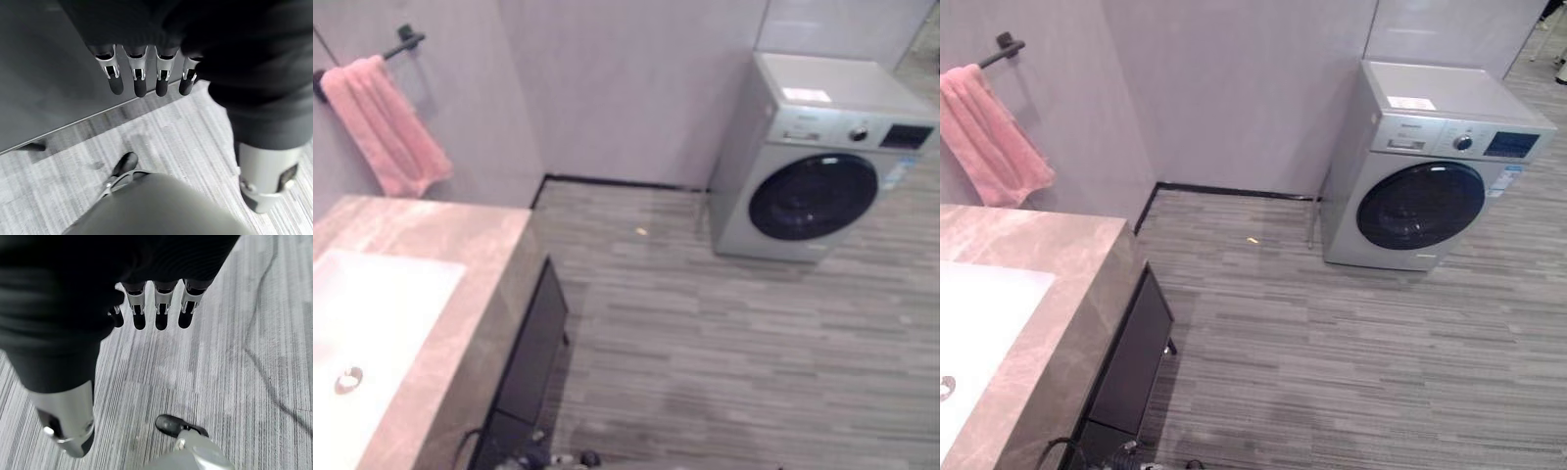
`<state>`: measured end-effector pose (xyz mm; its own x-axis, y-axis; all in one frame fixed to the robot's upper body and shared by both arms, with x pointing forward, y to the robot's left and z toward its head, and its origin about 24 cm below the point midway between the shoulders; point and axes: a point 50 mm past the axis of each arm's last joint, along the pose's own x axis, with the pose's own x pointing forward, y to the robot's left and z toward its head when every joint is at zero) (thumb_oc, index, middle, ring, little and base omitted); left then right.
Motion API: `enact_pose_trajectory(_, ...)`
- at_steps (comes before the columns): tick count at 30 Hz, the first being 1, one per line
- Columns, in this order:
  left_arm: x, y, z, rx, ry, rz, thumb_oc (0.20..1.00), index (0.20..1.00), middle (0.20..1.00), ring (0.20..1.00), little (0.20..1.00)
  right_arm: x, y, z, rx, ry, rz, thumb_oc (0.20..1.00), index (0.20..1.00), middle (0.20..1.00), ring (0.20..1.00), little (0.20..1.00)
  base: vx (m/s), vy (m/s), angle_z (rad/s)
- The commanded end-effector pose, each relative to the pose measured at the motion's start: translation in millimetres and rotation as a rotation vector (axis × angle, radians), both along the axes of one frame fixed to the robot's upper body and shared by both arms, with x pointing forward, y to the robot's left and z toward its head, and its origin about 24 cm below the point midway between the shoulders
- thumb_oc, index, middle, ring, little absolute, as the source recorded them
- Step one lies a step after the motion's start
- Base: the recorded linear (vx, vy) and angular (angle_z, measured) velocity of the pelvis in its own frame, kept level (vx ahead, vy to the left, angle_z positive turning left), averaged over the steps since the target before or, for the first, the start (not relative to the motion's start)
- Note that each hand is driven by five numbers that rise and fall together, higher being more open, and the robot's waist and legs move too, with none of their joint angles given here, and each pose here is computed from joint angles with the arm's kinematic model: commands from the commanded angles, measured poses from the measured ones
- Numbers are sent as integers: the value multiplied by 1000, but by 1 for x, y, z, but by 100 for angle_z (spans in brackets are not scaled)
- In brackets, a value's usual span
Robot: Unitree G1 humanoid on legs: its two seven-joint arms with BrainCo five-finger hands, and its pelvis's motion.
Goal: Put brush and paste in cup on sink, flatten towel.
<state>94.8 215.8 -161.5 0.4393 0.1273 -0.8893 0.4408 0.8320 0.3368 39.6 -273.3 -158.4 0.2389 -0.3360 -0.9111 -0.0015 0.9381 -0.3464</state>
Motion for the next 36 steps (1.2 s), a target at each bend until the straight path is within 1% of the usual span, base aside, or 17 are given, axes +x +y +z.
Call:
enact_pose_trajectory(1, 29, -9, 5, -8, -57, -10, 1000, 1000, 1000, 1000, 1000, 4, -12, 4, -50, 14, 1, 1000, 1000, 1000, 1000, 1000, -66, -254, 27)
enact_pose_trajectory(6, 29, -10, 4, -4, -52, 7, 1000, 1000, 1000, 1000, 1000, 5, -6, 2, -36, 14, -5, 1000, 1000, 1000, 1000, 1000, -50, -185, 31)
enact_pose_trajectory(8, 28, -9, 4, -10, -52, 34, 1000, 1000, 1000, 1000, 1000, 6, -6, 2, -34, 7, -12, 1000, 1000, 1000, 1000, 1000, -4, -123, 16)
enact_pose_trajectory(9, 25, -7, 3, -20, -50, 91, 1000, 1000, 1000, 1000, 1000, 6, -7, 2, -34, -2, -29, 1000, 1000, 1000, 1000, 1000, 3, -128, 15)
enact_pose_trajectory(10, 24, -8, 3, -23, -47, 97, 1000, 1000, 1000, 1000, 1000, 7, -7, 2, -35, -8, -33, 1000, 1000, 1000, 1000, 1000, 6, -171, 24)
enact_pose_trajectory(13, 24, -9, 2, -23, -42, 86, 1000, 1000, 1000, 1000, 1000, 7, -8, 3, -40, -16, -53, 1000, 1000, 1000, 1000, 1000, 23, -119, 25)
enact_pose_trajectory(17, 13, -2, -1, 11, 16, 91, 1000, 1000, 1000, 1000, 1000, 8, -6, 2, -31, -18, -57, 1000, 1000, 1000, 1000, 1000, 35, -127, 7)
enact_pose_trajectory(22, 19, -4, 0, 10, 11, 85, 1000, 1000, 1000, 1000, 1000, 12, -6, 2, -21, -17, -40, 1000, 1000, 1000, 1000, 1000, 25, -116, -7)
enact_pose_trajectory(24, 23, -6, 1, -10, -6, 90, 1000, 1000, 1000, 1000, 1000, 5, -7, 2, -24, 11, -31, 1000, 1000, 1000, 1000, 1000, 24, -58, -4)
enact_pose_trajectory(26, 25, -10, 2, -65, -25, 138, 1000, 1000, 1000, 1000, 1000, -4, -9, 2, -28, 38, -37, 1000, 1000, 1000, 1000, 1000, 50, -13, 13)
enact_pose_trajectory(29, 27, -9, 4, -75, -51, 149, 1000, 1000, 1000, 1000, 1000, -12, -10, 1, -28, 61, -35, 1000, 1000, 1000, 1000, 1000, 132, -3, 17)
enact_pose_trajectory(32, 20, -10, 1, -81, -31, 152, 1000, 1000, 1000, 1000, 1000, -13, -8, 1, -27, 64, -22, 1000, 1000, 1000, 1000, 1000, 229, 49, 11)
enact_pose_trajectory(36, 11, -7, -1, -68, -3, 153, 1000, 1000, 1000, 1000, 1000, -5, -5, 0, -18, 43, 7, 1000, 1000, 1000, 1000, 1000, 243, 80, -14)
